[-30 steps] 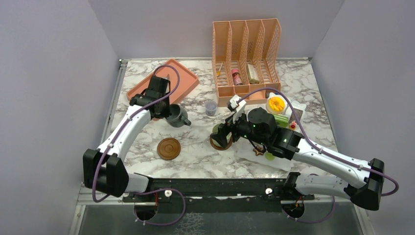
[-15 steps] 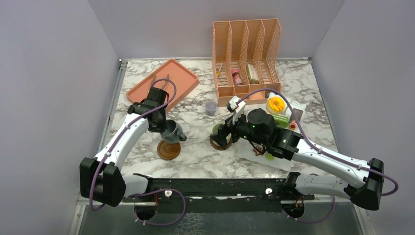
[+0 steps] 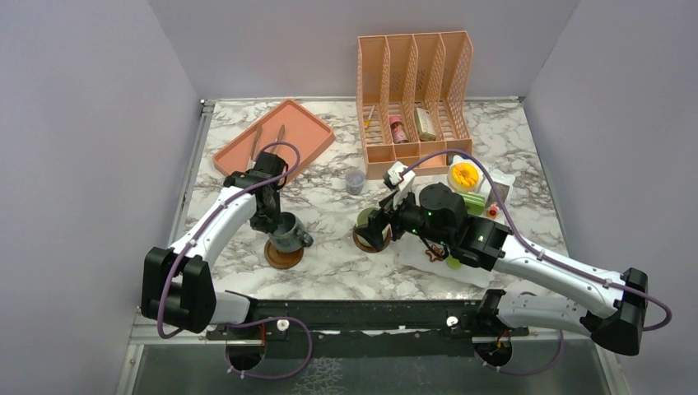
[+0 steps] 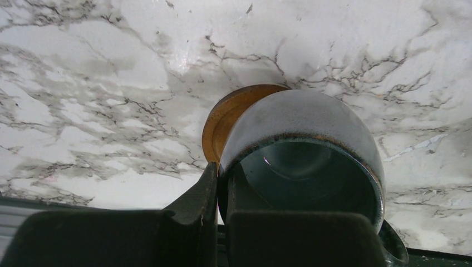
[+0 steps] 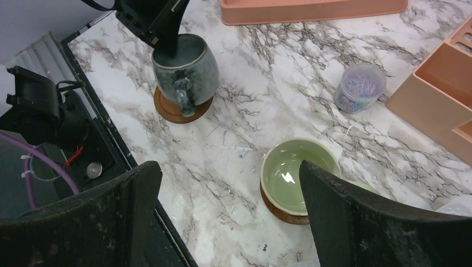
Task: Serve the afternoon tea
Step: Pick up the cup at the center of the board.
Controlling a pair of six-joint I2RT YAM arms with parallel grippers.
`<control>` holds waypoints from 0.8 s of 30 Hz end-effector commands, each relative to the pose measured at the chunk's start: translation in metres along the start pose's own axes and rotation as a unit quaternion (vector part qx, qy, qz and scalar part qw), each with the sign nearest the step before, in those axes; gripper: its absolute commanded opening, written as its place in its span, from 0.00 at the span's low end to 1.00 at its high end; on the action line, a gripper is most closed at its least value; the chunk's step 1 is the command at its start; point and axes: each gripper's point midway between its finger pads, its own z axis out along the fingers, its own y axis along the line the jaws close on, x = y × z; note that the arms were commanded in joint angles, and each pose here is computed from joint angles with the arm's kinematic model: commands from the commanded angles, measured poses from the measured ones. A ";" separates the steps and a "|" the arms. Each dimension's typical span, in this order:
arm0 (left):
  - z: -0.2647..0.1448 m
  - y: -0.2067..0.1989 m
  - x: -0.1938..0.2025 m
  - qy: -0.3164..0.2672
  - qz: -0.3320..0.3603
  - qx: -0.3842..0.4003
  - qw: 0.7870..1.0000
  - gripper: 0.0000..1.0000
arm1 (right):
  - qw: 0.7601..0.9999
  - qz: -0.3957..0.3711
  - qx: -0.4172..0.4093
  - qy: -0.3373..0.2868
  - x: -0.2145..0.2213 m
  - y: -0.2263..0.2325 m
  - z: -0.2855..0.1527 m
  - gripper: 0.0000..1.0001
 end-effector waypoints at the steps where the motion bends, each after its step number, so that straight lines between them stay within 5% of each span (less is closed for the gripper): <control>1: 0.000 0.005 0.015 0.027 -0.011 -0.015 0.999 0.04 | 0.999 -0.014 -0.010 -0.030 -0.017 0.003 -0.007 1.00; 18: -0.001 0.006 0.020 0.025 -0.033 -0.018 0.999 0.13 | 0.999 -0.019 -0.017 -0.040 -0.020 0.005 -0.011 1.00; 24: -0.015 0.001 0.008 -0.005 -0.039 0.004 0.999 0.00 | 0.999 0.002 -0.019 -0.042 -0.022 0.008 -0.009 1.00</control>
